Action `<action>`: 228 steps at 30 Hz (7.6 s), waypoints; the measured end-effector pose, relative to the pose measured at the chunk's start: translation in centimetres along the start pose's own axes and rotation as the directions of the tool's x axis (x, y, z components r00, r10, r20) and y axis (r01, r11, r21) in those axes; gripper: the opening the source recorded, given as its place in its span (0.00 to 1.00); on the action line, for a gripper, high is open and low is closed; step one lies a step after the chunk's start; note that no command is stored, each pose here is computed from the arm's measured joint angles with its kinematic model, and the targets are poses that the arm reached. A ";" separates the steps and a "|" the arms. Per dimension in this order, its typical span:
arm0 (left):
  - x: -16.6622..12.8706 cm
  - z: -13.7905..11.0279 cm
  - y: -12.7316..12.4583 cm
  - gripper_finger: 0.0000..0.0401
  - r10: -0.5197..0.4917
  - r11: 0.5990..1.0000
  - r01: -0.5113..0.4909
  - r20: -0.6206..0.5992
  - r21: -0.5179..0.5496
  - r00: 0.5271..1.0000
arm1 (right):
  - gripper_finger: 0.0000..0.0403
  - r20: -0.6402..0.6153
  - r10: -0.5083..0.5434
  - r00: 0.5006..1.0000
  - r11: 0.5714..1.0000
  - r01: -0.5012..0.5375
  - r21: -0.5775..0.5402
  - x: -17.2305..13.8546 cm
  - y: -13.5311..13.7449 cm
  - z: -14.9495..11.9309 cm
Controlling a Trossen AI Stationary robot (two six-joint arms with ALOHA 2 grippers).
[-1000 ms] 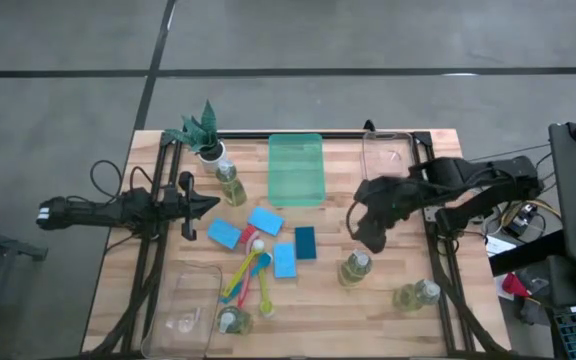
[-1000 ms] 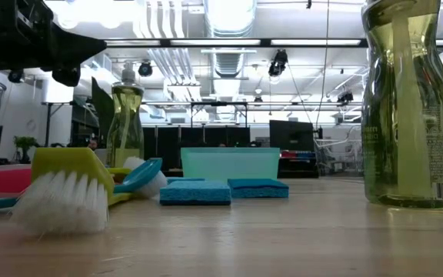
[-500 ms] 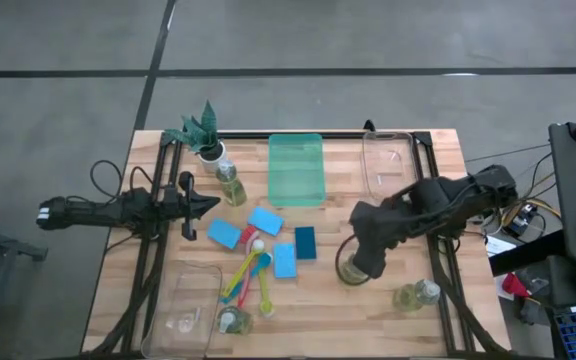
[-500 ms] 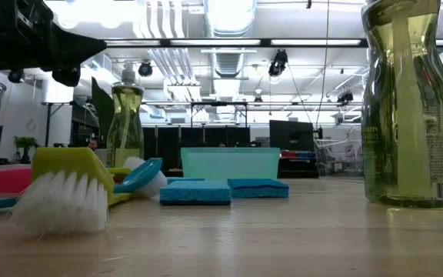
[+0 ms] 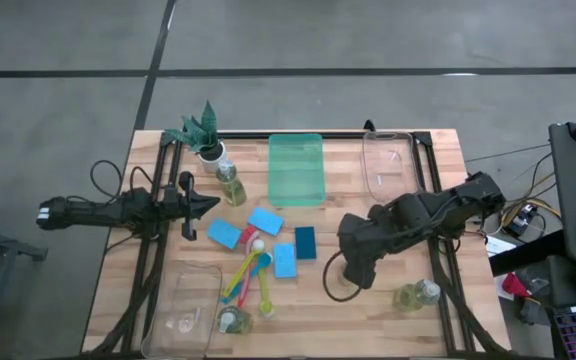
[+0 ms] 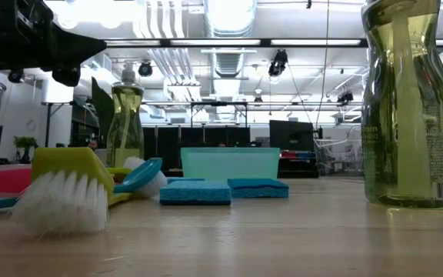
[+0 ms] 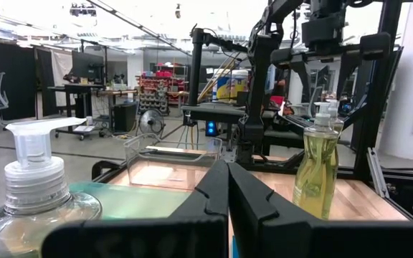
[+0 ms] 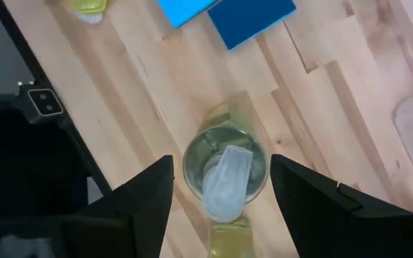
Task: Pick & Place Kitchen Sink Supplies
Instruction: Put the yellow soap dispenser into the top transparent bin
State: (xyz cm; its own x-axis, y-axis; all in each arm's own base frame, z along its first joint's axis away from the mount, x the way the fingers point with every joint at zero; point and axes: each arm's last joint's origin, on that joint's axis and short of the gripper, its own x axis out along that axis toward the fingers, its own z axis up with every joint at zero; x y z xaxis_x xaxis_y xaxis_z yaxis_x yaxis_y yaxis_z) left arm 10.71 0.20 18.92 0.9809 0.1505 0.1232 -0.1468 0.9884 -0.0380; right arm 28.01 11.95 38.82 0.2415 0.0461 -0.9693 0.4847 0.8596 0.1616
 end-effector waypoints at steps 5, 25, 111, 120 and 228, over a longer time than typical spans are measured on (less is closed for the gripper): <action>0.0 0.0 0.0 0.01 0.000 1.000 0.000 0.000 0.000 1.000 | 0.57 -0.021 -0.030 0.999 0.999 0.031 0.021 0.8 -0.2 -0.4; 0.0 0.0 0.0 0.01 0.000 1.000 0.000 0.000 0.000 1.000 | 0.54 -0.131 -0.123 0.984 0.992 0.123 -0.008 4.3 -0.3 -1.7; 0.0 0.0 0.0 0.01 0.000 1.000 0.000 0.000 0.000 1.000 | 0.27 0.316 -0.319 0.894 0.829 0.102 0.550 -10.0 -25.3 7.3; 0.0 0.0 0.0 0.01 0.000 1.000 0.000 0.000 0.000 1.000 | 0.27 0.323 -0.405 0.856 0.765 0.124 0.632 -11.7 -27.9 5.2; 0.0 0.0 0.0 0.01 0.000 1.000 0.000 0.000 0.000 1.000 | 0.39 0.415 0.229 0.880 0.854 -0.386 0.348 -9.9 -27.3 -2.0</action>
State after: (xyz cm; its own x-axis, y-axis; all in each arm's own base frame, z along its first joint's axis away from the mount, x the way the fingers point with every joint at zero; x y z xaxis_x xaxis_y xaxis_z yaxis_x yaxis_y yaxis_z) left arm 10.71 0.20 18.92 0.9809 0.1504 0.1236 -0.1467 0.9884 -0.0381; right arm 10.71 -11.00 43.62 0.6725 0.0260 -0.7396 0.6134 0.5395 0.5767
